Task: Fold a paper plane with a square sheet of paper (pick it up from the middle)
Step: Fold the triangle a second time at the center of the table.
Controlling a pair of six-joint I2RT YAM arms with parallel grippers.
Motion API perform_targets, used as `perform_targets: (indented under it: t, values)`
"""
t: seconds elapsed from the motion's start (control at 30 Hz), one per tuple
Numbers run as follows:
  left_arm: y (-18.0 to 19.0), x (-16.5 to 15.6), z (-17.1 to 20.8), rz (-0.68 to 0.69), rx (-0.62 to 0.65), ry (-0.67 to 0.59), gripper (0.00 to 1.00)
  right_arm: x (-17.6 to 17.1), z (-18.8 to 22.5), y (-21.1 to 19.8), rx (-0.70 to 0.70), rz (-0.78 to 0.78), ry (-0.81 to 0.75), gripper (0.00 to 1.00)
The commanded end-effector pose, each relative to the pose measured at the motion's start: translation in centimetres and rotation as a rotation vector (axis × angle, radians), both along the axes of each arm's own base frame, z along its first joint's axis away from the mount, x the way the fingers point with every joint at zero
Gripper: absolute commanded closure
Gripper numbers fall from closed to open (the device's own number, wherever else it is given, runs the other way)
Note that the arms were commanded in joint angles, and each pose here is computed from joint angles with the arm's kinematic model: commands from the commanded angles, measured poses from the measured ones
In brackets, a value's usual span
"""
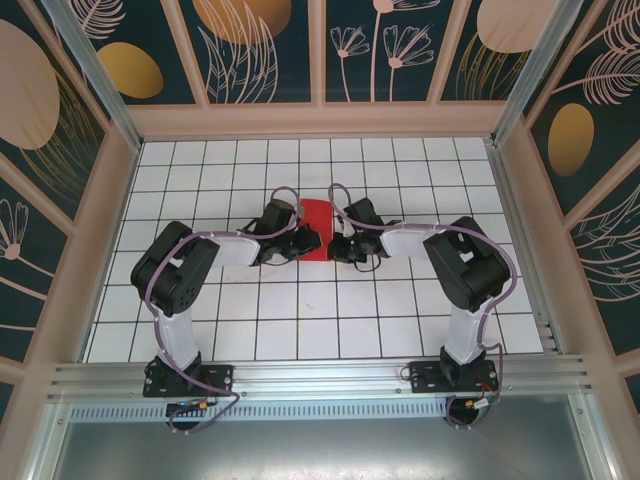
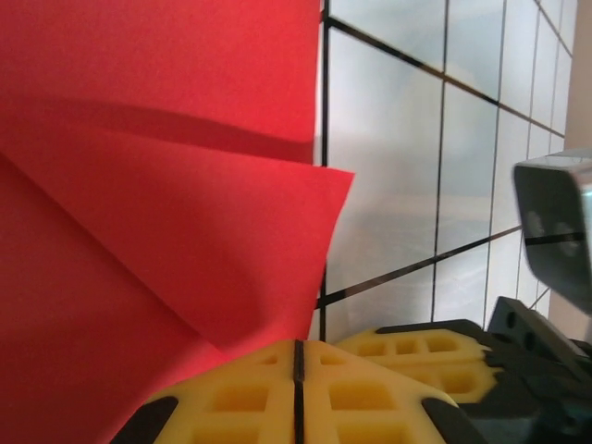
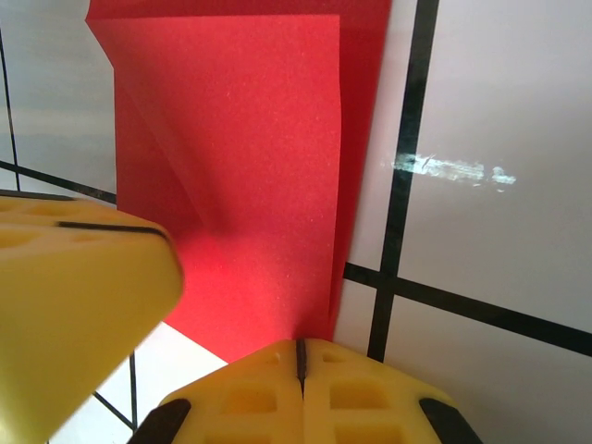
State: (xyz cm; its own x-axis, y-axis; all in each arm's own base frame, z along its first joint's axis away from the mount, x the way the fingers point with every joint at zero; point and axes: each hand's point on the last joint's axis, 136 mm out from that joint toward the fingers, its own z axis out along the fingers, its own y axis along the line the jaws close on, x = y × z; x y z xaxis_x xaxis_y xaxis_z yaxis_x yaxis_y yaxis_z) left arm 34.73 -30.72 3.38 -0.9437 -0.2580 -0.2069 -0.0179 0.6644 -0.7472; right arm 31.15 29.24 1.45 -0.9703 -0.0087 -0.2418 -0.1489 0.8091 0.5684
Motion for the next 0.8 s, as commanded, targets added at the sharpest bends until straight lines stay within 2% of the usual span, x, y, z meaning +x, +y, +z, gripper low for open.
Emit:
perform_targets:
  t: [0.0,0.2,0.33,0.67,0.77]
  values:
    - [-1.2,-0.2,-0.3,-0.019,-0.035,0.016,0.89,-4.2,-5.7,-4.3,-0.200,-0.025,0.178,0.94]
    - [-1.5,-0.2,-0.9,-0.029,-0.021,0.033,0.87,-4.2,-5.7,-4.3,-0.199,-0.024,0.178,0.95]
    - [-0.2,-0.4,-2.9,-0.003,0.069,0.063,0.87,-3.9,-5.1,-4.1,-0.189,-0.021,0.160,0.95]
    - [0.5,-0.4,-4.6,0.011,0.172,0.090,0.88,-1.0,1.1,-1.0,-0.027,0.001,0.012,0.94]
    - [0.7,-0.6,-4.9,0.013,0.181,0.095,0.89,-0.8,1.8,-0.4,0.008,0.013,0.005,0.94]
